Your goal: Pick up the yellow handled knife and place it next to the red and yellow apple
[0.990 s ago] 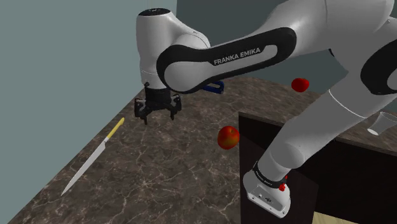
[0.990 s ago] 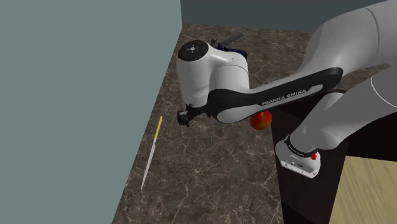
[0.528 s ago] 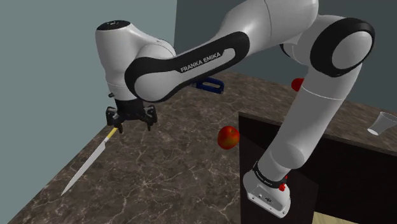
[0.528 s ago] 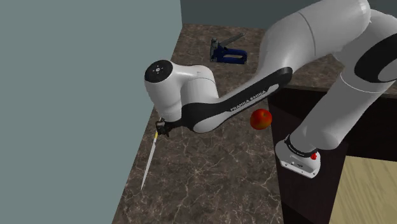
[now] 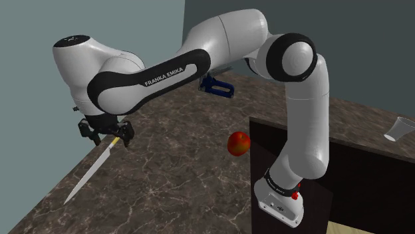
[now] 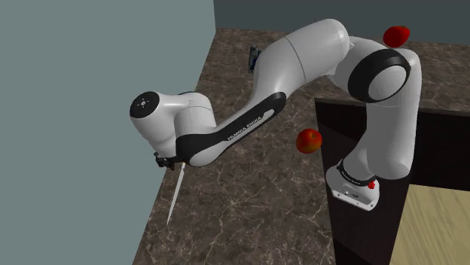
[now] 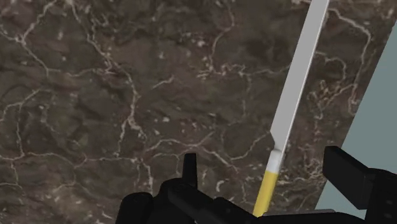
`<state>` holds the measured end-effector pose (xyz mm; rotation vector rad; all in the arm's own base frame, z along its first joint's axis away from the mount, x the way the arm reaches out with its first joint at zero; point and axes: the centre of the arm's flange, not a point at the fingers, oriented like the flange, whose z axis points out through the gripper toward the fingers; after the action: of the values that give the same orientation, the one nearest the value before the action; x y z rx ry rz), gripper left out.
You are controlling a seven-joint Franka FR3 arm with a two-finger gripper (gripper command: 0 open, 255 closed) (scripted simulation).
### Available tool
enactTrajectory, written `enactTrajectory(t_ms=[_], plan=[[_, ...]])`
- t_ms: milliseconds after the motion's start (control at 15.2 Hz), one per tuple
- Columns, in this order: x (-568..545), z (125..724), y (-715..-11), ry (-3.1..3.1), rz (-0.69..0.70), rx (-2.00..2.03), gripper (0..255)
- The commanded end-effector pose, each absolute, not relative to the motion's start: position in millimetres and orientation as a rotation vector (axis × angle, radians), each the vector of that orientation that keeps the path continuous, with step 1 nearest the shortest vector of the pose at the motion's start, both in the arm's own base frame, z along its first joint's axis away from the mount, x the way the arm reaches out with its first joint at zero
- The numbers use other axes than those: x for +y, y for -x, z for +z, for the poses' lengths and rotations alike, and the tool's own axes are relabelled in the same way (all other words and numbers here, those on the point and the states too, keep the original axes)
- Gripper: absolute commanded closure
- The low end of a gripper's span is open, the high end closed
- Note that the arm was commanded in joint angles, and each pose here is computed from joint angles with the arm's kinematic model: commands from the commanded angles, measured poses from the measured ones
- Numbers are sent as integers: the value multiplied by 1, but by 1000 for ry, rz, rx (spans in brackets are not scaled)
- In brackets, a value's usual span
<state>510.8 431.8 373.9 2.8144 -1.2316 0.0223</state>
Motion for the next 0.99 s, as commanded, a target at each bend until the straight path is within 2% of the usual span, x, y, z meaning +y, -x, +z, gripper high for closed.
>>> enactTrajectory(t_ms=[0,528,924], plan=[[448,363,-529,-2785,20,-1291,0],[445,323,-528,-2785,20,-1291,0],[445,323,-528,-2785,20,-1291,0]])
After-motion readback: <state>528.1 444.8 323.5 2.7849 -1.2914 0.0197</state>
